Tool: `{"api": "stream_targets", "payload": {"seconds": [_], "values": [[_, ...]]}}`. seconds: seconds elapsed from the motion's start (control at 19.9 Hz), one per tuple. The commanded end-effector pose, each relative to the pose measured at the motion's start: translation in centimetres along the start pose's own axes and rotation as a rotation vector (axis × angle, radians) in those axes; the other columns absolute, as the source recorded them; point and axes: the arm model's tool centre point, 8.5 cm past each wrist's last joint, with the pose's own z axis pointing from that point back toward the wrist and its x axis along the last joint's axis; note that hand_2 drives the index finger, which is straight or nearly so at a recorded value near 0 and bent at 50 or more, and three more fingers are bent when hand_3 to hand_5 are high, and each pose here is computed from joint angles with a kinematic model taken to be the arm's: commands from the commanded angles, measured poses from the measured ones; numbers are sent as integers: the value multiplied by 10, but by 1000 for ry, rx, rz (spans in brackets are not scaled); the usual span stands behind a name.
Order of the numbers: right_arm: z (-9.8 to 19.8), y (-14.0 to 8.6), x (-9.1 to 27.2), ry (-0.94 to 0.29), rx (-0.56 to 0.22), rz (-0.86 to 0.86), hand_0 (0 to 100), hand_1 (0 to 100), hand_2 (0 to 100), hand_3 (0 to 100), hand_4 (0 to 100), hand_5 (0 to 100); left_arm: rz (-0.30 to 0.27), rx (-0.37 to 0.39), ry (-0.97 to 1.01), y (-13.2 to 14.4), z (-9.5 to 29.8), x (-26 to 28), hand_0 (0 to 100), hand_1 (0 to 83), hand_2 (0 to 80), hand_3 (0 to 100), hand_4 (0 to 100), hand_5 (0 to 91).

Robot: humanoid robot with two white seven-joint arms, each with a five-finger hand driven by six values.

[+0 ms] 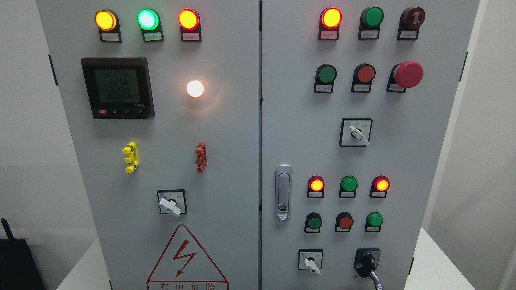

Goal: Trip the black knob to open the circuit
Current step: 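Grip the black knob with the right hand and twist it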

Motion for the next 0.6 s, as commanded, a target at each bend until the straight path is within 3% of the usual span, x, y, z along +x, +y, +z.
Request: {"api": "stream_targets", "payload": {"seconds": [0.0,0.55], "values": [[-13,21,19,-76,78,-8,1000,865,0,1000,945,920,3,-1,-5,-1,0,3,120,389,0,0,0,0],[-13,23,20,-77,80,-12,1000,865,0,1000,945,919,3,-1,-5,-1,0,3,120,389,0,0,0,0]]}}
